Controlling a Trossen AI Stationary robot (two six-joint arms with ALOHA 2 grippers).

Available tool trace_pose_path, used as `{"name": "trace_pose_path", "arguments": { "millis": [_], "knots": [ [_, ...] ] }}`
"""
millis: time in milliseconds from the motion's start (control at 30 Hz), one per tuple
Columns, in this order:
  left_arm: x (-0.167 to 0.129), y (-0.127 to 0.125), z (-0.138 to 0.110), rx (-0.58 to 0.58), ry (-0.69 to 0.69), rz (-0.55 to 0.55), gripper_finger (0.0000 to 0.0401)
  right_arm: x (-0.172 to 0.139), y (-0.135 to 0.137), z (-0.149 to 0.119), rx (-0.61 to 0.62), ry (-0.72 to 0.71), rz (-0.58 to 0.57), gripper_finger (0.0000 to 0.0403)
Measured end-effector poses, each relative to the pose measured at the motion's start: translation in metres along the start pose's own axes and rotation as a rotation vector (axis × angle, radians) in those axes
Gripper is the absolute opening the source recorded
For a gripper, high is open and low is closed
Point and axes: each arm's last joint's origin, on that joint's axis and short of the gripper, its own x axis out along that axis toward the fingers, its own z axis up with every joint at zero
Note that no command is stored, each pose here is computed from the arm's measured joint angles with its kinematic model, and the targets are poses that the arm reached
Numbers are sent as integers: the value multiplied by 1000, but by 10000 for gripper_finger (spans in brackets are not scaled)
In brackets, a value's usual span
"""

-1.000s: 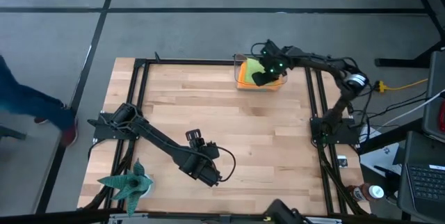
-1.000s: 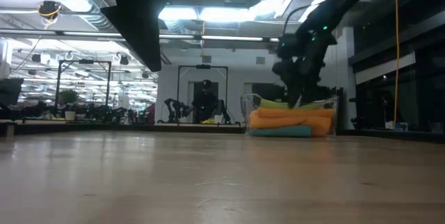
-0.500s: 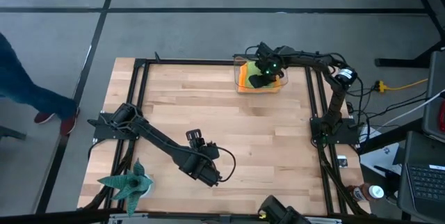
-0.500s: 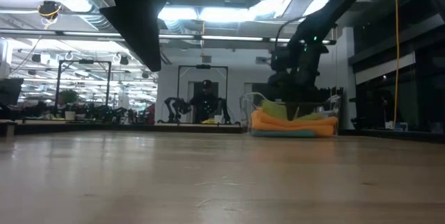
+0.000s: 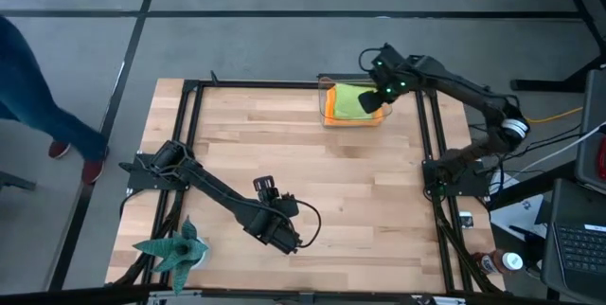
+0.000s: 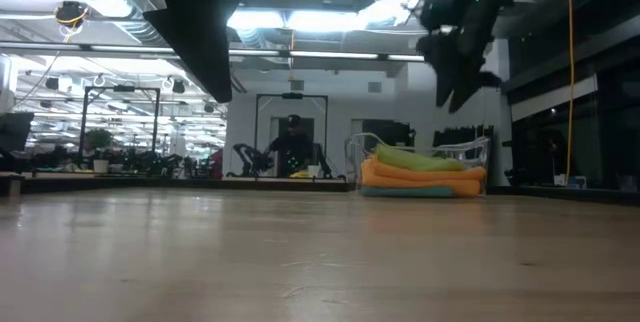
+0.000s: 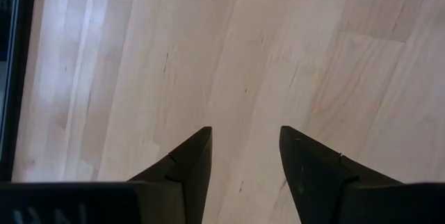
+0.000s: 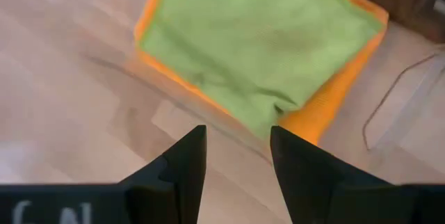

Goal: Fold microfiber towels
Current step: Return to Home Position

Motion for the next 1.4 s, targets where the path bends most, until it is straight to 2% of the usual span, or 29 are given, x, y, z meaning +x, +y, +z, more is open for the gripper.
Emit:
{"name": "trace_pose_path", "arguments": {
  "millis": [167, 400, 533, 667, 867, 1067, 1133, 1233, 1333, 1400],
  "knots": [
    [-14, 13, 4, -28, -42, -6, 161, -44, 15, -18, -118, -148, 91, 163],
    [-71, 74, 0, -84, -239, 49, 161, -115, 27, -76, -249, -477, 153, 163],
    [-101, 119, -14, -166, -378, 72, 161, -122, 22, -113, -295, -646, 276, 163],
    [-113, 158, -43, -308, -497, 61, 161, -110, 13, -140, -332, -761, 376, 163],
    [-94, 189, -100, -449, -650, 12, 161, -81, 4, -165, -397, -866, 454, 163],
    [-54, 210, -148, -571, -760, -54, 161, -51, -13, -187, -334, -910, 399, 163],
    [-42, 211, -155, -579, -807, -94, 161, -46, -17, -192, -330, -941, 419, 163],
    [-27, 208, -160, -505, -887, -177, 161, -40, -20, -198, -366, -979, 478, 163],
    [-13, 207, -164, -443, -989, -277, 161, -37, -22, -201, -372, -997, 491, 163],
    [-2, 208, -167, -456, -1027, -272, 161, -35, -23, -201, -384, -1002, 473, 163]
  ]
}}
